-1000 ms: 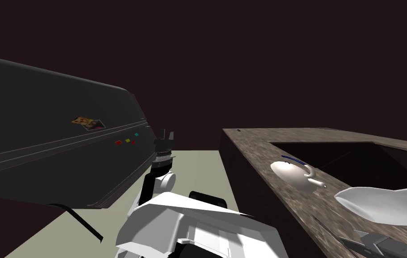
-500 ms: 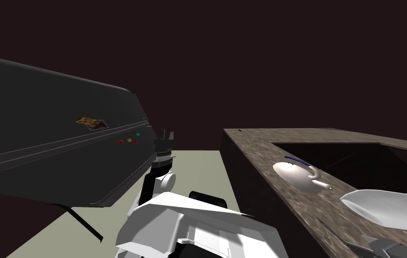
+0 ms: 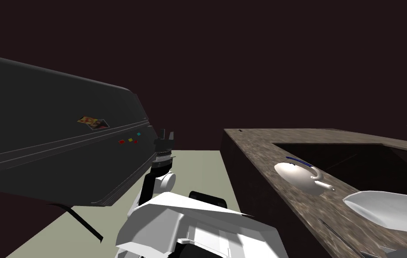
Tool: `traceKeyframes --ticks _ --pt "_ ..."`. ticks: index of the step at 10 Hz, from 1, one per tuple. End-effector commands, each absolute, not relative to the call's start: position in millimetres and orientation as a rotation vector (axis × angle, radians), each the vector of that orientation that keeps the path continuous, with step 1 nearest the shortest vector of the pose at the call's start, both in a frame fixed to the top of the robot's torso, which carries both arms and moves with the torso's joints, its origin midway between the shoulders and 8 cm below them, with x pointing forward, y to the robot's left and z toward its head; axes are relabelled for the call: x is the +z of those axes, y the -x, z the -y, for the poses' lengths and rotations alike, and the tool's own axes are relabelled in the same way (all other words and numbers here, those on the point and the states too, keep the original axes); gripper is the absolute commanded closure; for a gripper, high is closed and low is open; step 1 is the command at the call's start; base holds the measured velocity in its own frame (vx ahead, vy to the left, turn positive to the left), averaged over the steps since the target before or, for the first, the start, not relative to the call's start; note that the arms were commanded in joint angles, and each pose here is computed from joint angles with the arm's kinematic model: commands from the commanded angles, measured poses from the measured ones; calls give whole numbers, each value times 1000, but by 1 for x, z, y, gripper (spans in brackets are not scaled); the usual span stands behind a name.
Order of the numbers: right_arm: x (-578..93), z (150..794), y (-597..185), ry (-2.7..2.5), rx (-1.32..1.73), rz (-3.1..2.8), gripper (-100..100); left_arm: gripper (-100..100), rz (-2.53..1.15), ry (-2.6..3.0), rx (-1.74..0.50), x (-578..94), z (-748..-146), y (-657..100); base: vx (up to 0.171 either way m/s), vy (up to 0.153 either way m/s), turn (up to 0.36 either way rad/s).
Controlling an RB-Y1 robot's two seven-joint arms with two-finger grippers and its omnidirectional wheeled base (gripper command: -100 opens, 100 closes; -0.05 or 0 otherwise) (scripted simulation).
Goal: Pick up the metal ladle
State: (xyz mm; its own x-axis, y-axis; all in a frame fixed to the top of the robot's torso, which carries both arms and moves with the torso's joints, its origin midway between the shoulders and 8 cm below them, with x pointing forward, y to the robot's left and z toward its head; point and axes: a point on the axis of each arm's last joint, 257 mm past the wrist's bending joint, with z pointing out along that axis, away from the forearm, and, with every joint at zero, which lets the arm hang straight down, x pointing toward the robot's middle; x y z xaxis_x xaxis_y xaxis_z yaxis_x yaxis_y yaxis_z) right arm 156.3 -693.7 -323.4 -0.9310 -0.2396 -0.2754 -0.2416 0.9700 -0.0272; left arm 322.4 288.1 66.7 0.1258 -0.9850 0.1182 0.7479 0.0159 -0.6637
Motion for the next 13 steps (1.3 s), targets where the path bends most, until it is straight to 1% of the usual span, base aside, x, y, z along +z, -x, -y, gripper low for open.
traceKeyframes --ticks 1,3,4,7,9,11,13 --pt "-336 682 -157 368 71 -2841 -100 0 -436 683 -1415 67 -288 -322 -5 76 36" --pt "-324 709 -140 298 -2 -2870 -100 0 -436 682 -1415 67 -288 -322 5 31 -7" --pt "-342 689 -142 318 89 -2873 -100 0 -436 682 -1415 67 -288 -322 1 51 57" --pt "-334 710 -122 246 39 -2906 -100 0 -436 682 -1415 67 -288 -322 0 41 8" --pt "-334 710 -122 246 39 -2906 -100 0 -436 682 -1415 67 -288 -322 -2 -7 3" --pt "-357 682 -126 281 151 -2915 -100 0 -436 683 -1415 67 -288 -322 -8 66 43" --pt "-348 695 -111 215 129 -2936 -100 0 -436 682 -1415 67 -288 -322 4 24 -4"
